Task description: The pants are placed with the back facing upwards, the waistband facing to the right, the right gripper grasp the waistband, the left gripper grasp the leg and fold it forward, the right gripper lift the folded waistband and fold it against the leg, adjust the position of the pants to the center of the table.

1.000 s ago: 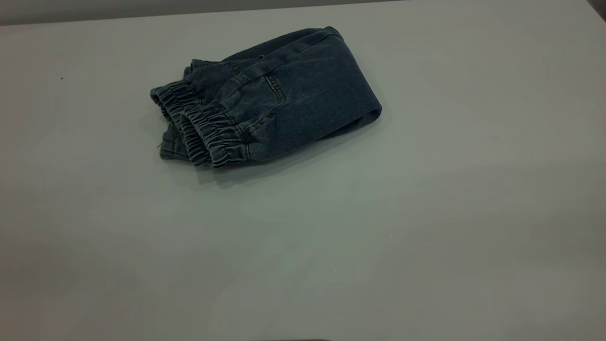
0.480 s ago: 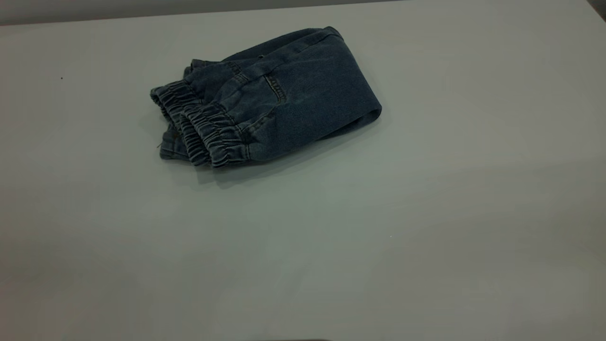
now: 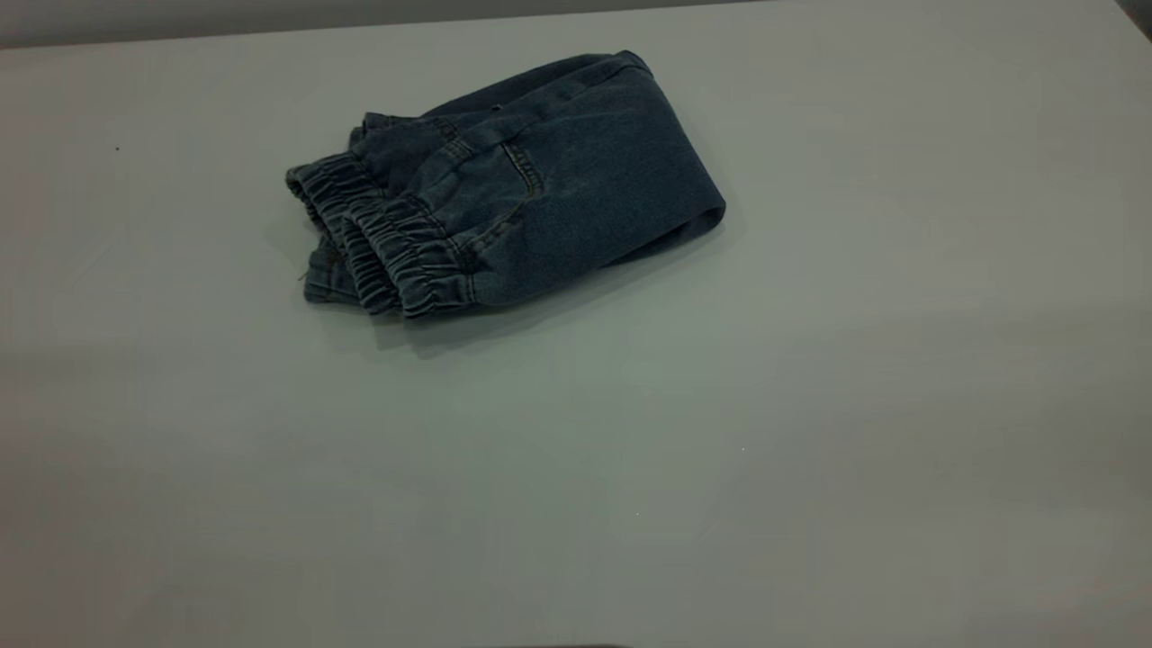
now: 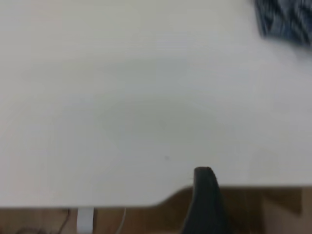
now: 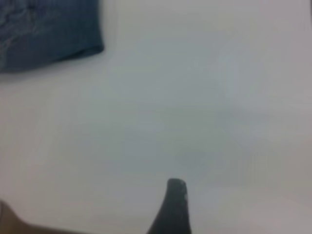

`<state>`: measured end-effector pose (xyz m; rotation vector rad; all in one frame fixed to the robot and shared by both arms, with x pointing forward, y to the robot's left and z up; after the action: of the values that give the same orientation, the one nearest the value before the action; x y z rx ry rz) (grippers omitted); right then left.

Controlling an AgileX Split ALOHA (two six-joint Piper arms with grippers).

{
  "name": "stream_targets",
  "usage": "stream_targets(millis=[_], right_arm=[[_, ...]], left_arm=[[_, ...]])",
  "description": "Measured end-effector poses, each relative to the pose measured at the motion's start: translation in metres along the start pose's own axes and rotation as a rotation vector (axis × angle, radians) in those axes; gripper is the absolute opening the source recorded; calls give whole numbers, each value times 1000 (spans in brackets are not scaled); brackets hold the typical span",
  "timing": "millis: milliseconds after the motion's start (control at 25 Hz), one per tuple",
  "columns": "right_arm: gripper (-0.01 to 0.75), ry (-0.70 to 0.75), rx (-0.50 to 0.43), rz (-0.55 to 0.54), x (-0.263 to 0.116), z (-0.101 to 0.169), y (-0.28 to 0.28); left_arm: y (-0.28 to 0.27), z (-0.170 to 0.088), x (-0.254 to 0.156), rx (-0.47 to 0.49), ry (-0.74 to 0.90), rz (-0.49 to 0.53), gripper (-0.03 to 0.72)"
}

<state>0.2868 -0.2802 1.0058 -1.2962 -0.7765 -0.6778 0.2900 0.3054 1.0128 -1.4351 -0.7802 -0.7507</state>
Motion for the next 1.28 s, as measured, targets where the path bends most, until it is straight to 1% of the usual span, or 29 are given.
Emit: stream_targets(millis=[80,160,320,1080,1280], right_arm=[[594,13,-21,-34,-1,-1,-3],[594,27,-44,-54,-1,-2,-5],[594,48,-66,-61,0,-2,-5],[594,53,-64,-62,0,-2,-5],[594,3,-85,-59,-1,-5,-6]], left_arm=[[-6,0,-2,-1,-2,-46,471],[-8,0,-3,-2,-3,-64,471],[-9,1,-3,-2,-3,-62,471],[-9,1,-3,-2,-3,-60,471],[-9,1,-3,-2,-3,-60,471]])
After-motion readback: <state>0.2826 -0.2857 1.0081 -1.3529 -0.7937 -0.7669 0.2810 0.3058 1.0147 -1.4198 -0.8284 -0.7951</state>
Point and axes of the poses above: a point on each arm's last joint axis where the gripper is mounted, y pointing out along that axis toward the gripper, z along the wrist's bending axis when the last joint is at zero, x = y × z, the point moved 6 cm from there along y, pointing out along that axis toward the gripper
